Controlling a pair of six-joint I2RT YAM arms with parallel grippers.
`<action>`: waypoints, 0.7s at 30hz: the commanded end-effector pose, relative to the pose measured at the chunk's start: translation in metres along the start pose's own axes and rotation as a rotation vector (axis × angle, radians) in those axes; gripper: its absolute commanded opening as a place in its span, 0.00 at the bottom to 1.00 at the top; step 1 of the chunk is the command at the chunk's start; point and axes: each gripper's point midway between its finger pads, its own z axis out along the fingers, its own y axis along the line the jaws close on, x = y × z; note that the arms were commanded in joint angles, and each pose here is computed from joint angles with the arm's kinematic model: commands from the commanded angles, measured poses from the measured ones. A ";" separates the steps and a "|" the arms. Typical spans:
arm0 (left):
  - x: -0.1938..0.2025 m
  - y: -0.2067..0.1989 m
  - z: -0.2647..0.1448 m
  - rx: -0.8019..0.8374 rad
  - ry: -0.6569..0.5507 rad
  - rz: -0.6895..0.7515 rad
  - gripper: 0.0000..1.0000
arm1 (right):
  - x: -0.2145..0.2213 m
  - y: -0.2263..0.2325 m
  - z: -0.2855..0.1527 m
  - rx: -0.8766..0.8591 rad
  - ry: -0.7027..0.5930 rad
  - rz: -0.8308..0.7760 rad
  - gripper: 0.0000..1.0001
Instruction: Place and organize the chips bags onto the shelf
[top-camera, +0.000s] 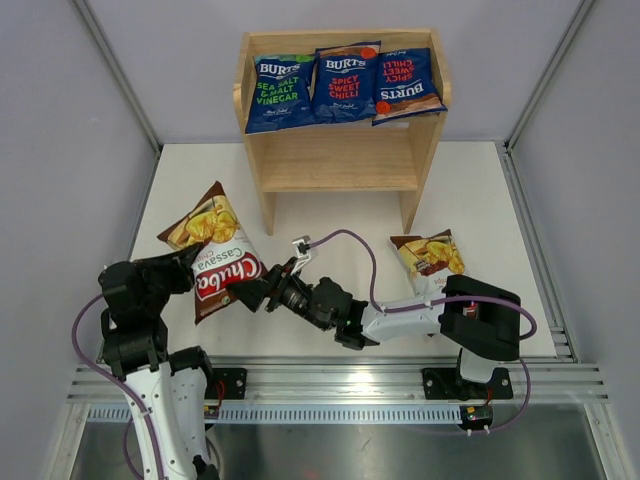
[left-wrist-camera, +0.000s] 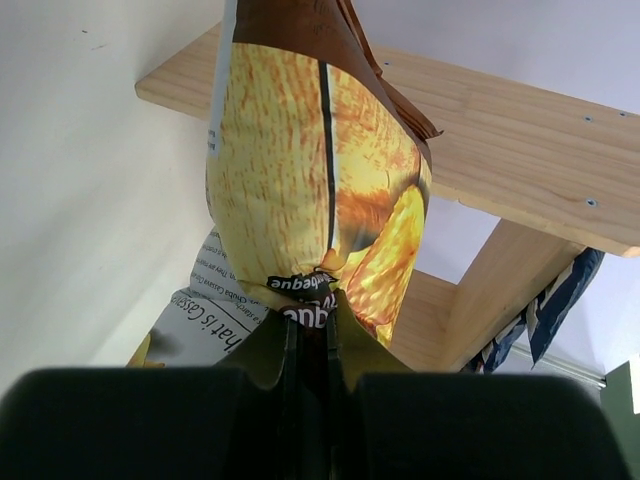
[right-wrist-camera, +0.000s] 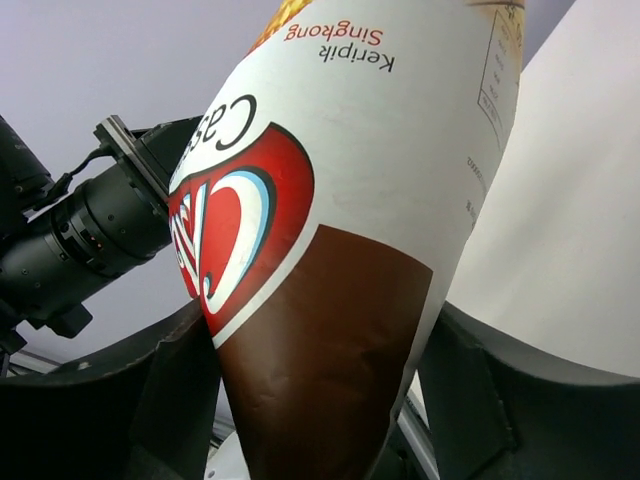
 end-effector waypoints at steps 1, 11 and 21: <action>0.039 -0.001 -0.015 0.037 0.206 0.040 0.00 | -0.032 0.040 0.008 -0.142 -0.106 -0.038 0.63; 0.037 -0.022 -0.031 0.154 0.143 0.243 0.35 | -0.022 0.048 -0.029 -0.282 -0.036 -0.273 0.20; 0.042 -0.014 -0.025 0.194 0.182 0.279 0.62 | -0.021 0.051 -0.038 -0.307 -0.012 -0.355 0.00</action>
